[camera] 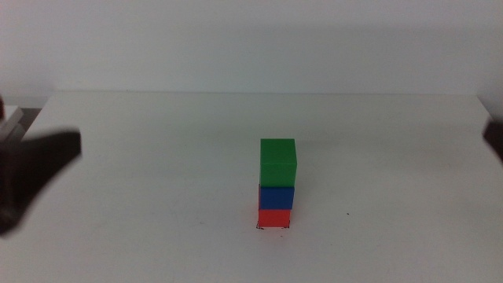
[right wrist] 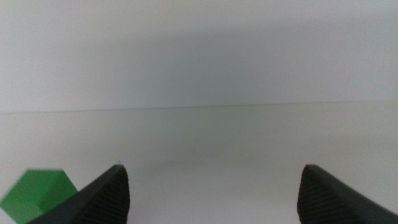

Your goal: Stack red cubes first, then green, then blue cubes in a specific spot.

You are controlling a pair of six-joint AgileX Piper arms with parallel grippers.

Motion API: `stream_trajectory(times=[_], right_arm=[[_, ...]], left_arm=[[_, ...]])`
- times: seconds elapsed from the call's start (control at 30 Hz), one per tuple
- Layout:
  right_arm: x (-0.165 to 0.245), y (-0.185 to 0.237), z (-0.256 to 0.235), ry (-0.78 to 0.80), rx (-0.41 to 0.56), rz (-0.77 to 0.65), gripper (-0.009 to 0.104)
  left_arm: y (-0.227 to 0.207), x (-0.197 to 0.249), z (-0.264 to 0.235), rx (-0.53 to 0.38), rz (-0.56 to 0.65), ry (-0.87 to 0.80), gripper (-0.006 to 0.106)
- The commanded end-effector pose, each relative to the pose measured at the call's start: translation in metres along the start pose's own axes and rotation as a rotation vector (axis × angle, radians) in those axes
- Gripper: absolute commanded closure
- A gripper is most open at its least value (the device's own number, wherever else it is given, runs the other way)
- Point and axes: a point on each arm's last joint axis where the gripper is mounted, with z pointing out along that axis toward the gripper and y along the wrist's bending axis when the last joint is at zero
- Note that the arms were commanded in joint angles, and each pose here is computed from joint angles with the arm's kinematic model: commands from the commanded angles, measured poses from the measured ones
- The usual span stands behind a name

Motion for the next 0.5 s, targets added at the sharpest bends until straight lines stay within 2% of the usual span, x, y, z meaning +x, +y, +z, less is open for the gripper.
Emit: stream_trajectory(times=[0.0, 0.1, 0.23, 0.37, 0.47], right_arm=[[0.028, -0.007, -0.008, -0.034, 0.016, -0.022, 0.002], [0.063, -0.014, -0.024, -0.035, 0.034, -0.05, 0.002], [0.092, -0.023, -0.041, -0.104, 0.091, -0.086, 0.002], [0.111, -0.028, -0.052, -0.185, 0.139, -0.111, 0.002], [0.129, -0.031, -0.051, -0.184, 0.147, -0.11, 0.002]], left_arm=[[0.002, 0.024, 0.007, -0.011, -0.097, -0.058, 0.007], [0.009, 0.064, 0.018, -0.09, -0.2, -0.069, 0.007], [0.017, 0.107, 0.017, -0.212, -0.308, -0.18, 0.007], [0.018, 0.146, 0.01, -0.321, -0.34, -0.244, 0.007], [0.017, 0.169, 0.011, -0.375, -0.349, -0.274, 0.007]])
